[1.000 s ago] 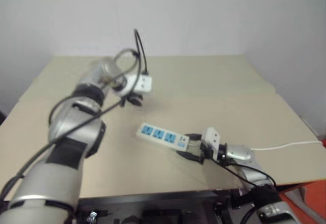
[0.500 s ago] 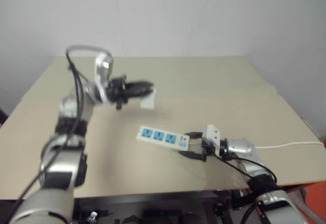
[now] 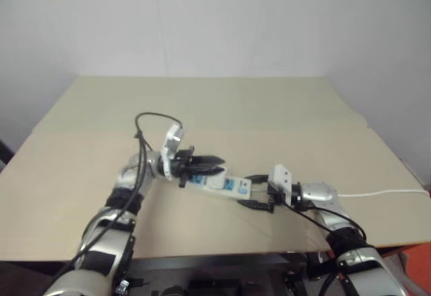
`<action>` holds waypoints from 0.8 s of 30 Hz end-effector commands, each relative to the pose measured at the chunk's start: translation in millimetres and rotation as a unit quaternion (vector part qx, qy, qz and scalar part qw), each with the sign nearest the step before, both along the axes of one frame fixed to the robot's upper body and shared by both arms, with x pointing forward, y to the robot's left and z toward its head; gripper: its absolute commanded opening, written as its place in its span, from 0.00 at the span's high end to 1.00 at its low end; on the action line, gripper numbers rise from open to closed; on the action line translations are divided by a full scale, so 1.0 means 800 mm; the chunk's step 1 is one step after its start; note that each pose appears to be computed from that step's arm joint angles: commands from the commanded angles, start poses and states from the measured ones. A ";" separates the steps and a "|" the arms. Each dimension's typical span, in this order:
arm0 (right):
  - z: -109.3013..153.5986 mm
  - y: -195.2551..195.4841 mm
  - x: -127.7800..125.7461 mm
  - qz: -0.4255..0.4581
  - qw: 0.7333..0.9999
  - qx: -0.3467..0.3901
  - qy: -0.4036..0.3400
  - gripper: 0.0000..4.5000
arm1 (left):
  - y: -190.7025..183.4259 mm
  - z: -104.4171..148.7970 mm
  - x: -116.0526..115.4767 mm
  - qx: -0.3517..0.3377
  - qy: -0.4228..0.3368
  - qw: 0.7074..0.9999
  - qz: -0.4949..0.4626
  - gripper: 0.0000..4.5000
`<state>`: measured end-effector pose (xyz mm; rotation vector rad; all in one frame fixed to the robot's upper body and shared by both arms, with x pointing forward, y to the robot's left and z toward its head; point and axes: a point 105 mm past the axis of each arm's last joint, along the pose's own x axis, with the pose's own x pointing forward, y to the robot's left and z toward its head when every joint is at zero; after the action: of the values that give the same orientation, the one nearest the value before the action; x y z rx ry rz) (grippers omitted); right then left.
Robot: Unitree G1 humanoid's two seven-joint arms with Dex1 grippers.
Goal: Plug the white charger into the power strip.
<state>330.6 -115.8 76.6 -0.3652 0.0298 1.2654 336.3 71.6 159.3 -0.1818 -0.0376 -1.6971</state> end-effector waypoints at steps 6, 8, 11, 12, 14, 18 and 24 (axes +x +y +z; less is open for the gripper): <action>-0.025 0.007 -0.013 0.008 0.999 -0.030 0.024 0.23 | -0.019 0.014 0.017 -0.016 -0.050 0.999 0.010 0.78; -0.025 0.007 -0.013 0.007 0.999 -0.029 0.023 0.23 | -0.023 0.012 0.018 -0.011 -0.057 0.998 0.008 0.78; -0.025 0.007 -0.014 0.005 0.999 -0.030 0.022 0.23 | -0.026 0.006 0.018 -0.002 -0.061 0.998 0.008 0.78; -0.025 0.007 -0.014 0.005 0.999 -0.031 0.021 0.23 | -0.027 0.005 0.018 -0.002 -0.059 0.998 0.008 0.78; -0.025 0.007 -0.015 0.004 0.999 -0.030 0.021 0.23 | -0.028 0.000 0.018 0.003 -0.058 0.998 0.008 0.78; -0.025 0.007 -0.016 0.004 0.999 -0.032 0.020 0.23 | -0.028 -0.006 0.019 0.007 -0.053 0.998 0.013 0.78; -0.026 0.008 -0.018 0.004 0.999 -0.034 0.019 0.23 | -0.028 -0.010 0.020 0.005 -0.048 0.999 0.017 0.78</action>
<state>326.3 -111.5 77.4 -0.3898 0.0092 1.2404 349.2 51.9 137.9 -0.1158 -0.0515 -1.6617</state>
